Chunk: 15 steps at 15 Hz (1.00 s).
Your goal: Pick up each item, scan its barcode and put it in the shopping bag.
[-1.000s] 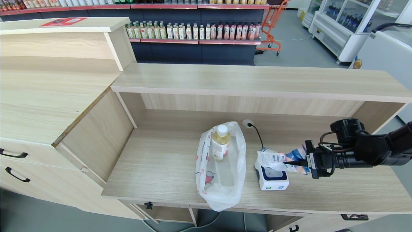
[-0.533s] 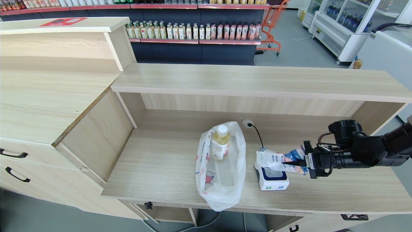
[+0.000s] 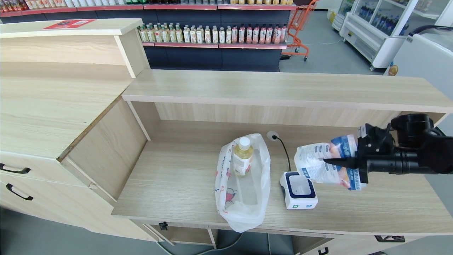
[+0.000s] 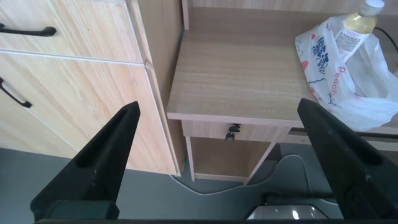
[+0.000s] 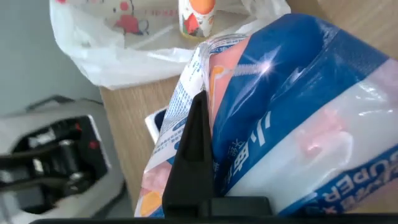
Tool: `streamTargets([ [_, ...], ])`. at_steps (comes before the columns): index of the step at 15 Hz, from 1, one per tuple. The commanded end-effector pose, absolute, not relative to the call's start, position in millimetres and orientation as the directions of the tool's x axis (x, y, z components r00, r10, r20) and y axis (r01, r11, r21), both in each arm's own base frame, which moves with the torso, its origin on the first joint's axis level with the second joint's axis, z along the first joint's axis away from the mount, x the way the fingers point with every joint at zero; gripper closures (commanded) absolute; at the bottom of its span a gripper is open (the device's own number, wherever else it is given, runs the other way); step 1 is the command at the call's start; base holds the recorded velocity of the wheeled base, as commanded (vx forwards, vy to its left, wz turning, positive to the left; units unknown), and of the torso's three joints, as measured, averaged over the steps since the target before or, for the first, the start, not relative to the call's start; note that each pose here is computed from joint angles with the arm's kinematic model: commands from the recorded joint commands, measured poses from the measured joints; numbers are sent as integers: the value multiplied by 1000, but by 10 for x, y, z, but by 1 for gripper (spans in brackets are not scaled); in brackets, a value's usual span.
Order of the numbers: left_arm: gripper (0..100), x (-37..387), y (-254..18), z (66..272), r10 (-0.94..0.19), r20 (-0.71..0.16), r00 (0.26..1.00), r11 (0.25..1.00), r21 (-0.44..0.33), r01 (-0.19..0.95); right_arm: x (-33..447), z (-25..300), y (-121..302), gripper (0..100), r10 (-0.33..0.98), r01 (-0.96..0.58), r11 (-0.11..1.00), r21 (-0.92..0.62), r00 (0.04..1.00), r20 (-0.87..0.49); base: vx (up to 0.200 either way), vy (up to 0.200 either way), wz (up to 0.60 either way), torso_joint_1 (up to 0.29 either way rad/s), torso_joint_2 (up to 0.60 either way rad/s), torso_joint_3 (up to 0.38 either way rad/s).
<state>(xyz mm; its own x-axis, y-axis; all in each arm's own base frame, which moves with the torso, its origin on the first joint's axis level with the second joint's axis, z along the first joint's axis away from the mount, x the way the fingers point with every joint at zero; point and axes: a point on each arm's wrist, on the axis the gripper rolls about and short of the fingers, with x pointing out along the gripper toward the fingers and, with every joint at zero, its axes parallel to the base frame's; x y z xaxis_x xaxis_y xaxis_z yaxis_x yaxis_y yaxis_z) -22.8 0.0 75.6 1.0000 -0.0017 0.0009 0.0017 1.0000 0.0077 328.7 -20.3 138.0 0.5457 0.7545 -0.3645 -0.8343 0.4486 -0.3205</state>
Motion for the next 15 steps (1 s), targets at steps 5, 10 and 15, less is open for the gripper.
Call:
streamTargets([
  [5,0,-228,0,756,-2,2,1000,1000,8,2,2859,2010,432,100,623,-527,782,333,679,-389,0,0,0,0,0,0],
  [10,0,-227,0,757,-2,0,1000,1000,8,2,2699,1802,703,100,621,-370,772,517,611,-491,0,0,0,0,0,0],
  [15,0,-227,0,757,-2,0,1000,1000,9,2,2683,1785,818,100,644,-384,756,530,583,-496,0,40,0,1,0,0],
])
